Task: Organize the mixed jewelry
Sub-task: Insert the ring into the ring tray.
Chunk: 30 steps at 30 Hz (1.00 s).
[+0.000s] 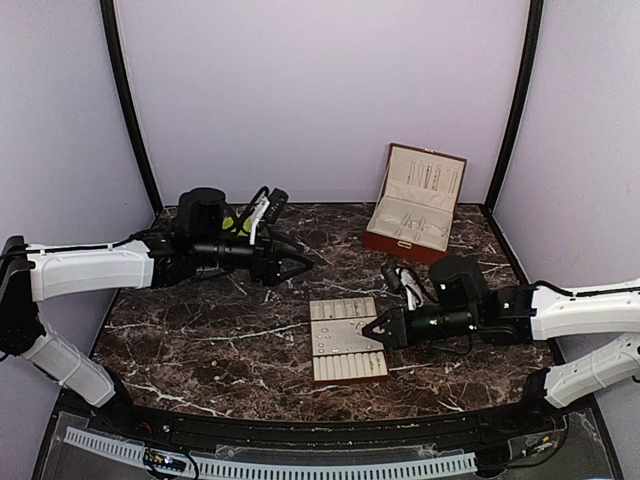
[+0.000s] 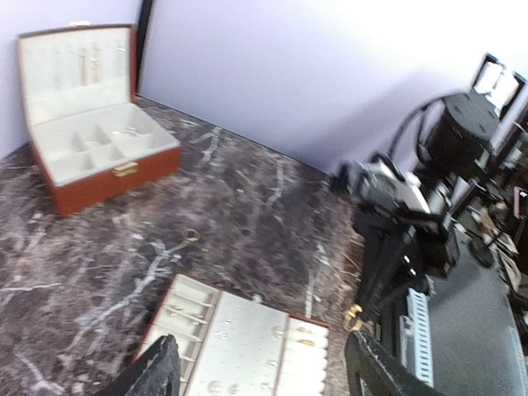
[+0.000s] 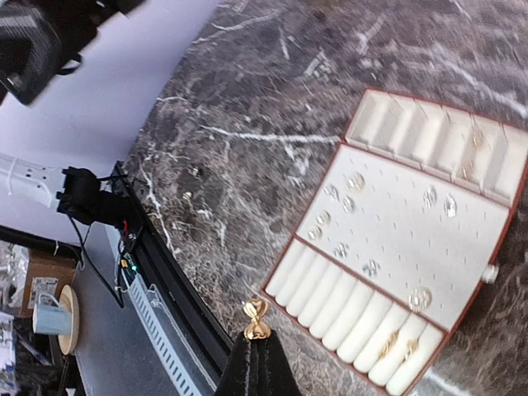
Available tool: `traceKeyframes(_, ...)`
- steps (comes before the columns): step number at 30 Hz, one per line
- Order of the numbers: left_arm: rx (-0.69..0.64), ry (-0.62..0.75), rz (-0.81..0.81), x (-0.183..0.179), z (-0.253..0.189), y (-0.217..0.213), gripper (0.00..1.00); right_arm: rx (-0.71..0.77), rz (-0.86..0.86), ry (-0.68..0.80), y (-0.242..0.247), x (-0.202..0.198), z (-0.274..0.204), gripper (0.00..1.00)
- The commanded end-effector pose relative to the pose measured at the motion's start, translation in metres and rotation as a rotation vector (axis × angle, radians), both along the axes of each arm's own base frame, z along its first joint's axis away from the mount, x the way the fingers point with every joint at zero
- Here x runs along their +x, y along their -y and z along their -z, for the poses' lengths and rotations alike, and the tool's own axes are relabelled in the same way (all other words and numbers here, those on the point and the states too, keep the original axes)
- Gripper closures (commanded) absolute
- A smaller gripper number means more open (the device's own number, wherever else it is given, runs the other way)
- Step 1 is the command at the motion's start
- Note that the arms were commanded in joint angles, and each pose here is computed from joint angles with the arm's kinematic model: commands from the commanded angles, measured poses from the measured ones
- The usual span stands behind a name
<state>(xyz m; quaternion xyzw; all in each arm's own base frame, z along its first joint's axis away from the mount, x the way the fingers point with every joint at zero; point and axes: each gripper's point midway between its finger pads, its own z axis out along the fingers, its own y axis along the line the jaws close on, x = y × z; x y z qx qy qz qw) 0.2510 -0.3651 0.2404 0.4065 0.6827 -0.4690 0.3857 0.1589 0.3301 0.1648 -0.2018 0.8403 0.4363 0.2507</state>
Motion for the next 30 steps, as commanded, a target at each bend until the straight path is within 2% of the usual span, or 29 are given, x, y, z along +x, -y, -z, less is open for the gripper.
traceKeyframes(1,0.012,0.038,-0.268,0.036,-0.011,-0.033,0.28,-0.121,0.215,-0.149,0.02,-0.007,0.045,1.0)
traceKeyframes(5,0.018,0.054,-0.332,0.042,-0.013,-0.044,0.27,-0.183,0.301,-0.215,0.023,-0.012,0.068,1.0)
traceKeyframes(10,0.017,0.052,-0.343,0.041,-0.016,-0.046,0.26,-0.234,0.326,-0.263,0.016,-0.018,0.085,1.0)
traceKeyframes(15,0.012,0.054,-0.344,0.04,-0.019,-0.048,0.26,-0.322,0.358,-0.257,0.017,-0.013,0.096,1.0)
traceKeyframes(30,0.008,0.056,-0.347,0.039,-0.02,-0.048,0.25,-0.434,0.38,-0.257,0.013,-0.006,0.109,1.0)
